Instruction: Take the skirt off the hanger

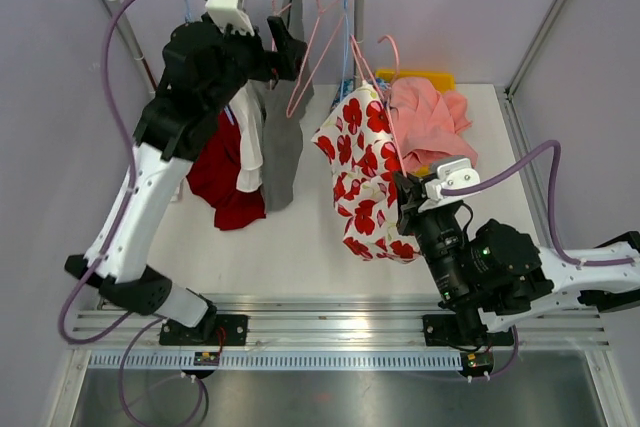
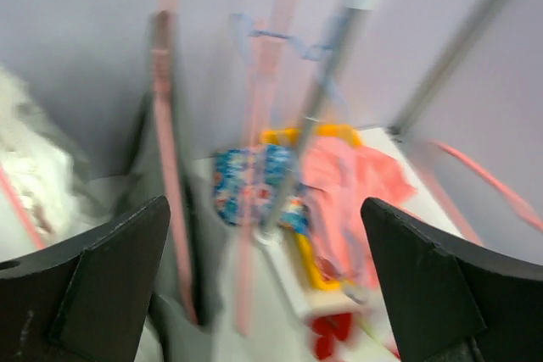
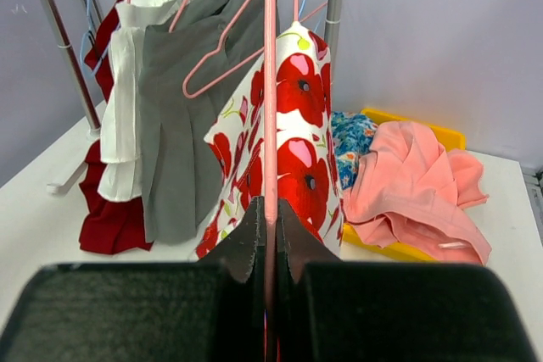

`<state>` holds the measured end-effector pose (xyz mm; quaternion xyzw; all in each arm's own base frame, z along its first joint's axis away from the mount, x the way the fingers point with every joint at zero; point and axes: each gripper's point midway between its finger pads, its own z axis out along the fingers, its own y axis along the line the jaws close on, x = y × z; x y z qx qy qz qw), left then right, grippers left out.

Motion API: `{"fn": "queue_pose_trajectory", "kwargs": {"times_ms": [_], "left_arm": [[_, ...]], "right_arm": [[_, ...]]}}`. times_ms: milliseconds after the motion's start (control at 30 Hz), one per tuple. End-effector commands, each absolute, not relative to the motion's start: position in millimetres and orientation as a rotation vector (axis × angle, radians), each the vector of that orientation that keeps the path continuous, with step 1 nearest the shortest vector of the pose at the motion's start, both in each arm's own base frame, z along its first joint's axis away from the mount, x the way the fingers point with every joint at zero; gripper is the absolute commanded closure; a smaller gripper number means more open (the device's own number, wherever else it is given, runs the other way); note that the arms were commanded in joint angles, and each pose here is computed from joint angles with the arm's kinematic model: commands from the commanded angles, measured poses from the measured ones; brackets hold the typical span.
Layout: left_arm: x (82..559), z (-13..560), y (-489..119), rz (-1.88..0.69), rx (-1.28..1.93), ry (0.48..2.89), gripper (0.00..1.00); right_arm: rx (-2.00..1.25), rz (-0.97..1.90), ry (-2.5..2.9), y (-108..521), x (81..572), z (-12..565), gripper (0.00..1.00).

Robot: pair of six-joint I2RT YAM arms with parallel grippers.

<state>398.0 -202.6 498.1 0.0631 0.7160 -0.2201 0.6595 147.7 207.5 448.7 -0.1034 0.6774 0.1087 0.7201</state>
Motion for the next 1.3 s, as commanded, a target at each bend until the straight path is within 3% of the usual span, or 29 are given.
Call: {"fn": "queue_pose_trajectory", "kwargs": {"times_ms": [0, 200, 233, 500, 900, 967, 1033, 1067, 1167, 1267], "left_arm": [[332, 510, -215, -0.543, 0.237, 1.603, 0.01], [239, 458, -257, -0.826, 0.471, 1.649, 0.01], [231, 419, -273, -0.863, 0.529, 1.686, 0.01], [135, 390, -337, -1.132, 0.813, 1.578, 0.01], [119, 400, -400, -1.1, 0.894, 1.531, 0.01], [121, 393, -407, -1.094, 0.898, 1.547, 0.12], [127, 388, -411, -1.074, 0.88, 1.558, 0.35], [128, 383, -416, -1.072, 0.885, 1.567, 0.65], [132, 378, -420, -1.05, 0.878, 1.592, 1.0], [133, 368, -416, -1.022, 0.872, 1.617, 1.0]], "right_arm": [[-0.162, 0.317, 1.456, 194, 152, 489, 1.0], [-0.15, 0.32, 1.432, 189, 155, 513, 1.0], [-0.154, 0.312, 1.431, 191, 155, 515, 1.0], [-0.156, 0.3, 1.417, 199, 157, 533, 1.0], [-0.071, 0.339, 1.46, 182, 159, 520, 1.0], [-0.053, 0.35, 1.468, 177, 159, 518, 1.0], [-0.033, 0.365, 1.471, 170, 160, 519, 1.0], [-0.027, 0.369, 1.472, 168, 160, 519, 1.0], [-0.025, 0.367, 1.474, 163, 161, 519, 1.0], [-0.033, 0.349, 1.477, 161, 161, 517, 1.0]]}}
